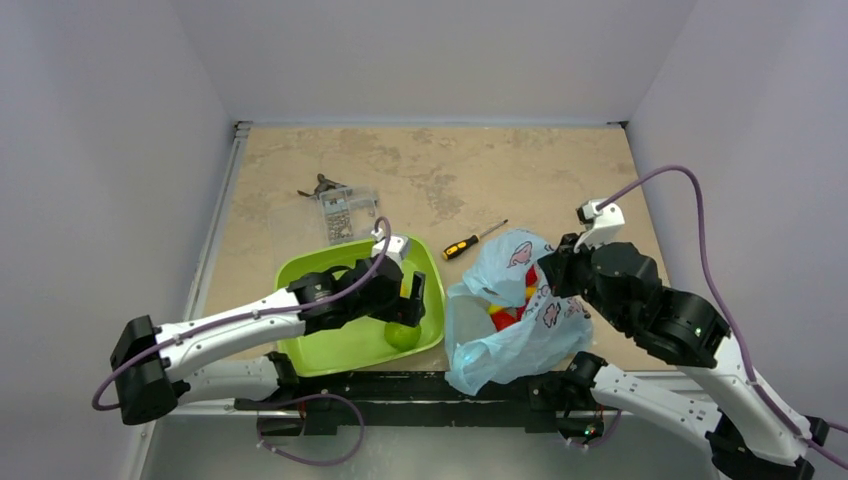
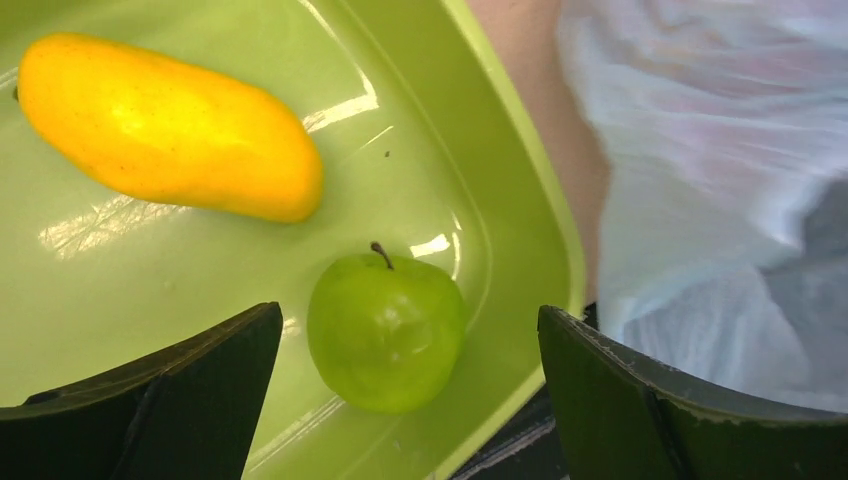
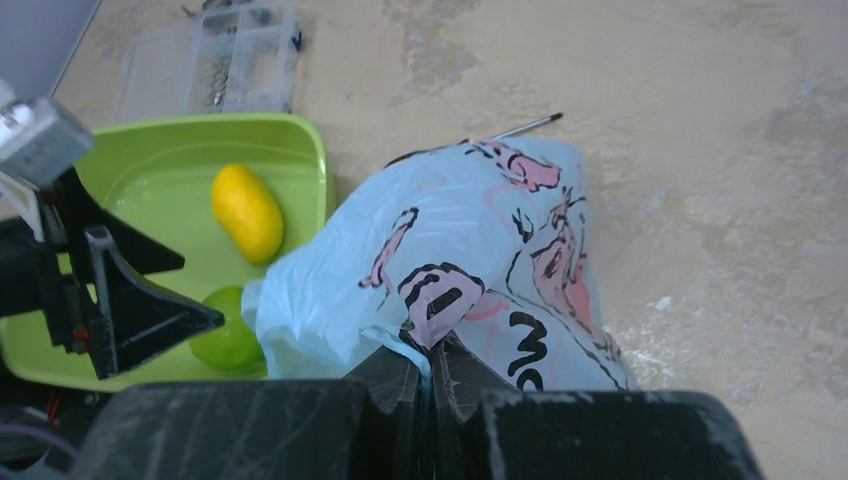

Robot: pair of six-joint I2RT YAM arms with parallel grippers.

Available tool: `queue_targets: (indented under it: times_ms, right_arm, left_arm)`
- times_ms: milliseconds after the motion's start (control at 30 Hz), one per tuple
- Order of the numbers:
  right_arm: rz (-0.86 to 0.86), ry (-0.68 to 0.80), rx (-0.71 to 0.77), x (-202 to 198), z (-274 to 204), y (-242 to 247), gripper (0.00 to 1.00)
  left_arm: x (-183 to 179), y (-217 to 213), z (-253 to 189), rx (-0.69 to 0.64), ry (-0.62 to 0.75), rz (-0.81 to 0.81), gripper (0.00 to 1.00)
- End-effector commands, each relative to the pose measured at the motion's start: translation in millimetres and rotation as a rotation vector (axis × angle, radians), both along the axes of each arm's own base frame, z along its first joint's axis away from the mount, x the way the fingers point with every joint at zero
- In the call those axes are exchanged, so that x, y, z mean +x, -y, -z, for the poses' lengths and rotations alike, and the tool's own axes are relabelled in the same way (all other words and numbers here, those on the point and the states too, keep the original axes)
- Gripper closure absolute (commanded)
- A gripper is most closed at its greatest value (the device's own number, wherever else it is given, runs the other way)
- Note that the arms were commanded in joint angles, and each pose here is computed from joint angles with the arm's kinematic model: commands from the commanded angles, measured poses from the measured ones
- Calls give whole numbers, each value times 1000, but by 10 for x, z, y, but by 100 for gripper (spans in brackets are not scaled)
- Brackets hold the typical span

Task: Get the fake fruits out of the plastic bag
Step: Place the fake fruit in the bin, then adjust the plastic bag at the center of the board.

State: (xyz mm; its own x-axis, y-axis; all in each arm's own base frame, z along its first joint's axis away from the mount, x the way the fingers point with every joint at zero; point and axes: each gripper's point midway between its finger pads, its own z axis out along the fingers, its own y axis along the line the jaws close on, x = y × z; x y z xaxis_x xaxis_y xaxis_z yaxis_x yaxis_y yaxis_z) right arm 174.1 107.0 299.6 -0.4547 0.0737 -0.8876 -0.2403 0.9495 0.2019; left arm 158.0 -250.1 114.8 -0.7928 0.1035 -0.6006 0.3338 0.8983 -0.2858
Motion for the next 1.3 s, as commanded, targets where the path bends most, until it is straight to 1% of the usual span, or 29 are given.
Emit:
queue_targets:
  times_ms: [0, 100, 167, 200, 300, 367, 433, 500, 567, 600, 667, 733, 767, 800, 867, 933, 967, 1067, 1100, 1167, 1267]
  right_arm:
    - [-109, -69, 32, -111, 139, -213, 100]
    - [-128, -72, 54, -134, 156, -256, 100]
    - [-130, -76, 52, -133, 165, -263, 100]
    - [-131, -81, 47, -132, 175, -267, 100]
    - [-129, -80, 44, -129, 144, -265, 100]
    - [-127, -73, 46, -125, 114, -257, 100]
    - [-124, -69, 49, -119, 98, -254, 100]
    - [-123, -63, 54, -117, 82, -254, 100]
    - [-124, -63, 54, -114, 82, -260, 100]
    - [-126, -66, 52, -116, 86, -262, 100]
    - [-123, -71, 51, -119, 87, -259, 100]
    - [-113, -76, 51, -125, 86, -236, 100]
    - [-105, -83, 51, -134, 94, -219, 100]
    - [-99, -89, 45, -140, 109, -202, 100]
    - [-80, -107, 35, -145, 155, -171, 100]
    - [-23, -125, 14, -111, 234, -99, 100]
    - [8, -134, -5, -90, 283, -58, 100]
    - [146, -137, -94, 51, 427, 118, 100]
    - [162, -171, -100, 42, 496, 109, 100]
    - [214, -180, -102, 99, 469, 114, 100]
    - [264, -133, -111, 212, 336, 143, 100]
  left_arm:
    - [-9, 168, -761, -143, 95, 115, 0]
    - [-33, 250, -1161, -191, 158, 206, 0]
    - [-47, 412, -1408, -250, 227, 311, 0]
    - [-23, 488, -1506, -274, 262, 339, 0]
    - [36, 759, -1667, -318, 364, 449, 0]
    - [46, 987, -1761, -349, 464, 541, 0]
    - [46, 1179, -1724, -309, 564, 620, 0]
    - [153, 1320, -1631, -227, 625, 624, 0]
    - [250, 1466, -1414, -138, 579, 641, 0]
    - [312, 1531, -1387, -111, 568, 632, 0]
    - [452, 1578, -1236, -28, 535, 601, 0]
    - [525, 1616, -1096, 25, 486, 595, 2]
    - [562, 1636, -1040, 29, 462, 595, 8]
    - [646, 1631, -1021, 29, 441, 555, 23]
    - [880, 1552, -1019, 19, 408, 415, 55]
    - [1139, 1476, -1057, -33, 386, 285, 93]
    - [1236, 1470, -1097, -68, 393, 237, 100]
    - [1504, 1542, -1333, -204, 437, 148, 100]
    - [1586, 1569, -1437, -241, 461, 125, 100]
    - [1714, 1649, -1644, -307, 501, 118, 100]
    - [1841, 1725, -1904, -360, 520, 120, 100]
